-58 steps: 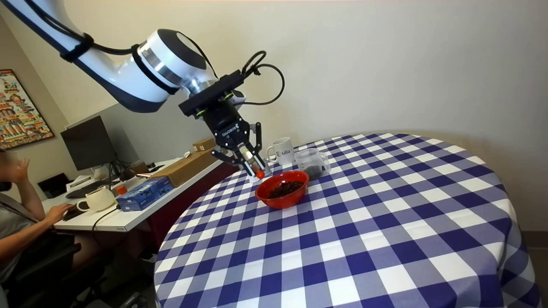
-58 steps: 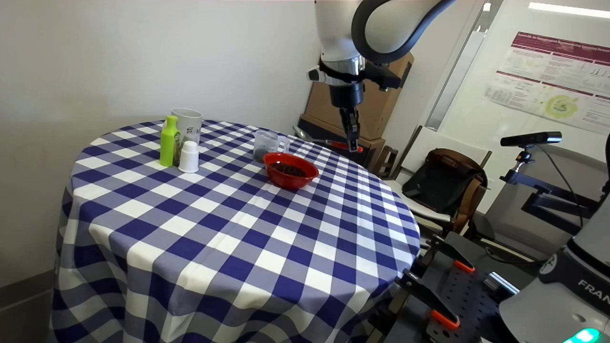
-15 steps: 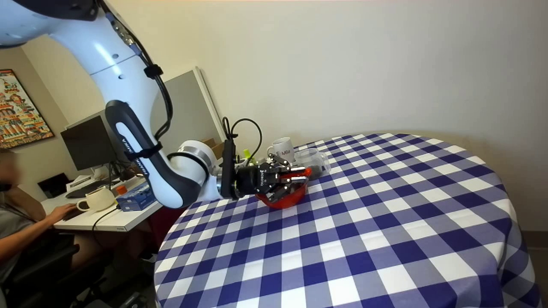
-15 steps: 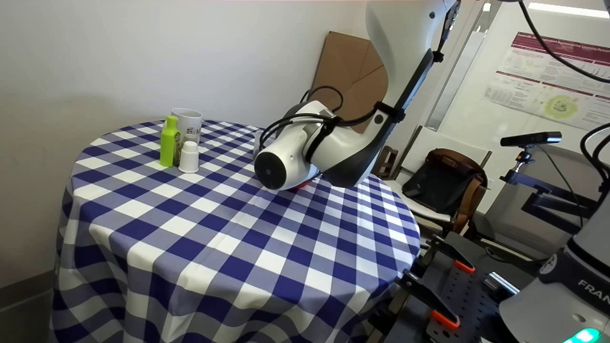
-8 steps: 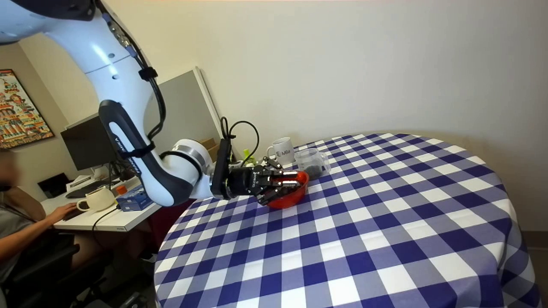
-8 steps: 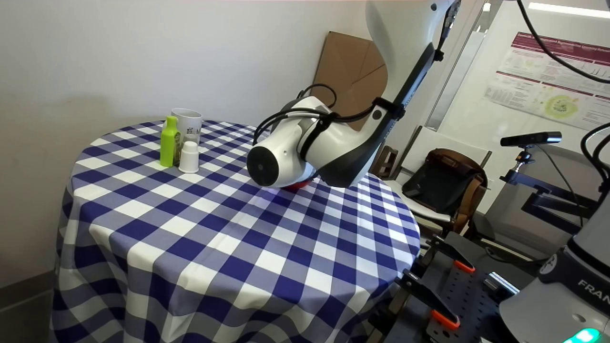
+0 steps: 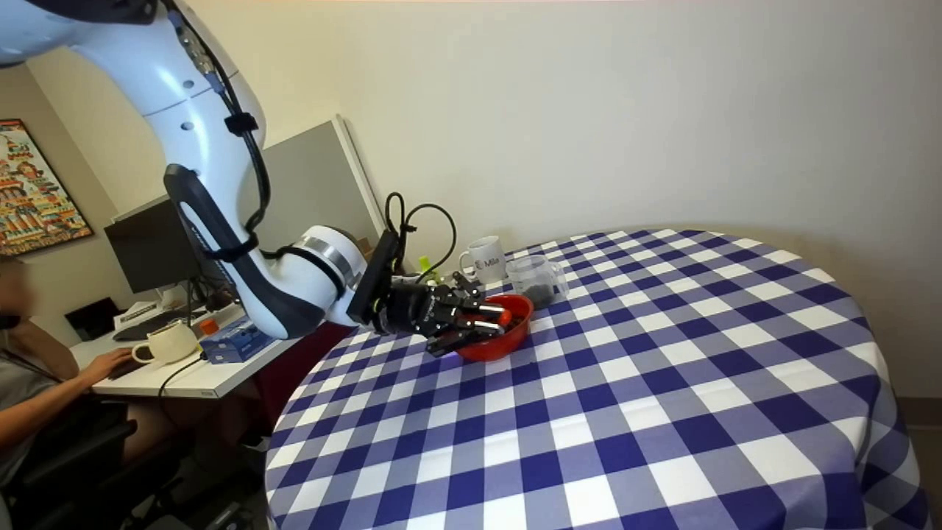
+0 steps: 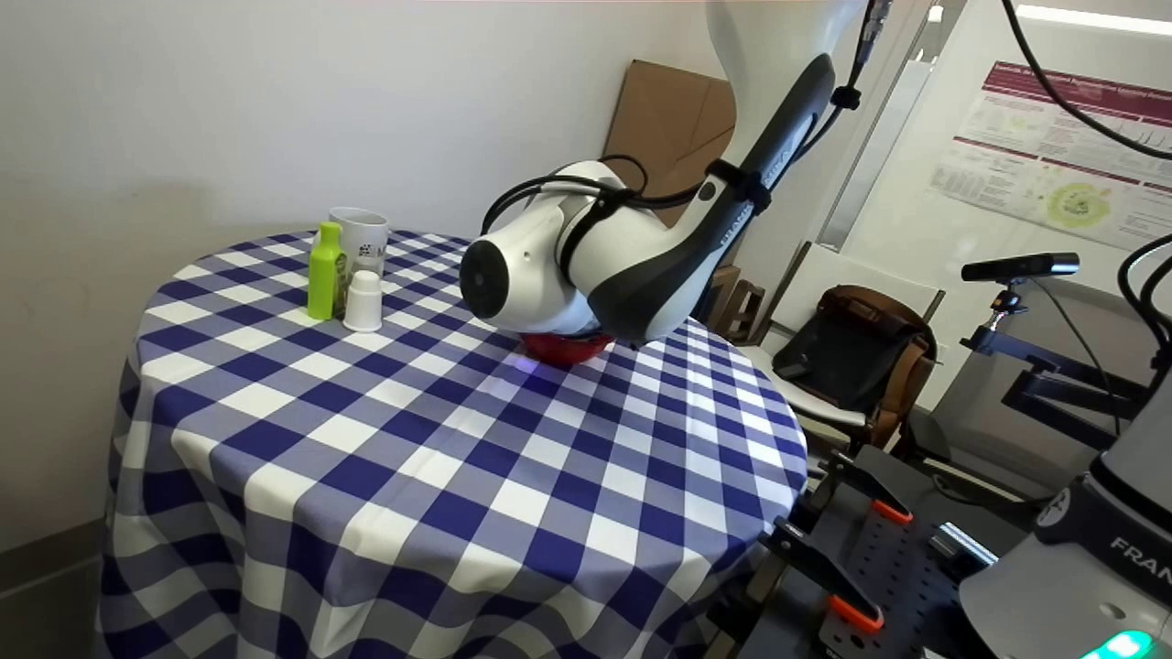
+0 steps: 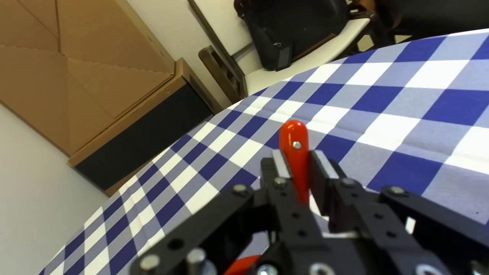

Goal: Put a spoonful of the things in the red bowl into the jug

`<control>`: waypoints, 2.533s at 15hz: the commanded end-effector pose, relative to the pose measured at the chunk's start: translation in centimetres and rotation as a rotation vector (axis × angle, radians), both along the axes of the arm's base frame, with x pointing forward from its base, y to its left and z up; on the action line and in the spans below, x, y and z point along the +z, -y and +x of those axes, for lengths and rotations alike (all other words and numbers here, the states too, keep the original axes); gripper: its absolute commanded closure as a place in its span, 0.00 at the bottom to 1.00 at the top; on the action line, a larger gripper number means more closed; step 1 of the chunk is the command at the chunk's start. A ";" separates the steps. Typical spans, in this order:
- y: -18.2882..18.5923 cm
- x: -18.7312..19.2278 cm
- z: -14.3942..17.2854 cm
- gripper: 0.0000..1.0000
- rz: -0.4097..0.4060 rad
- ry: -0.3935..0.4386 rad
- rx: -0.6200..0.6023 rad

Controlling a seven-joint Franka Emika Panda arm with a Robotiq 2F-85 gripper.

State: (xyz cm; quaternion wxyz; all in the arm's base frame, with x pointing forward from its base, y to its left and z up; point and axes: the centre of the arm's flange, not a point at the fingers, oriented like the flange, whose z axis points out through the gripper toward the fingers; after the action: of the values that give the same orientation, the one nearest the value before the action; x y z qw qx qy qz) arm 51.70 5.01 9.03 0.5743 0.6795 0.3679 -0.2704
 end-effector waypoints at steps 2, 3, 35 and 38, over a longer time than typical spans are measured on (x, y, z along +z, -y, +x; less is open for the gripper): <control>0.8 0.8 1.4 0.95 0.051 -0.044 -0.131; 0.9 0.9 1.6 0.95 0.064 -0.044 -0.153; 1.4 3.3 5.6 0.95 0.497 -0.112 -0.755; 1.6 3.9 6.0 0.95 0.526 -0.107 -0.782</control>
State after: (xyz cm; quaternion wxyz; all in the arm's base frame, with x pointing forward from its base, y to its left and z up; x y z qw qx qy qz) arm 56.72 3.54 12.85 0.2442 0.8706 0.1753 -0.3894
